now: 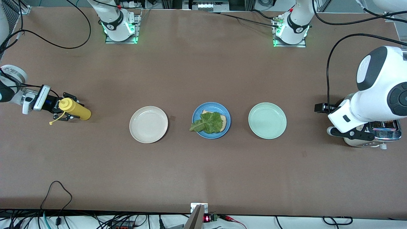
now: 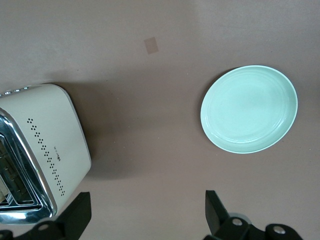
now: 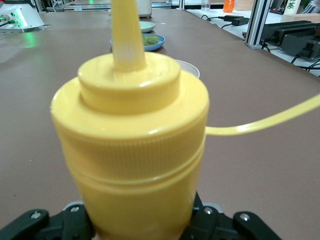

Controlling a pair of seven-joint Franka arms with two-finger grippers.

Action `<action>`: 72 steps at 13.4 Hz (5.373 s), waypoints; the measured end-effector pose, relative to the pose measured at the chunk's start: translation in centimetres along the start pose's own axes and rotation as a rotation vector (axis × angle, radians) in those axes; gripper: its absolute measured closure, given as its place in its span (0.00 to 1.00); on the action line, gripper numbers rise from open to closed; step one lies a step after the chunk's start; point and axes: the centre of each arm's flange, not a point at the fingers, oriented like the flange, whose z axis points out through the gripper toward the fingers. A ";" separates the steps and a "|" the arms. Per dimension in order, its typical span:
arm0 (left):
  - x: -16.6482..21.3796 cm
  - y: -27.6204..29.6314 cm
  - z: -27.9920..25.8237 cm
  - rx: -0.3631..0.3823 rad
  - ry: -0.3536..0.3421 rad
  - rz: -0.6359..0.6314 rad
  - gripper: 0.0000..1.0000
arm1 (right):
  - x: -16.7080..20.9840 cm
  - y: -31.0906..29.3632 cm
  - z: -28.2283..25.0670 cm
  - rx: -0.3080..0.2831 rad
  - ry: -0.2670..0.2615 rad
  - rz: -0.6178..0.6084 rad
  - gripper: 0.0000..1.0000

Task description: Make sandwich in blue plate with both arms

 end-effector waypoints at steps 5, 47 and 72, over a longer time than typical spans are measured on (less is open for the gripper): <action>0.0 -0.2 0.0 -0.001 0.000 -0.003 0.00 | 5.4 3.6 1.3 0.015 -0.102 -0.089 0.40; -5.2 -31.9 11.5 -0.057 0.074 0.063 0.00 | 44.7 -9.8 53.2 -0.114 -1.376 -0.033 0.43; -9.5 -25.8 2.6 -0.114 -0.079 0.023 0.86 | 20.5 6.2 -3.0 0.235 -0.593 -0.240 0.43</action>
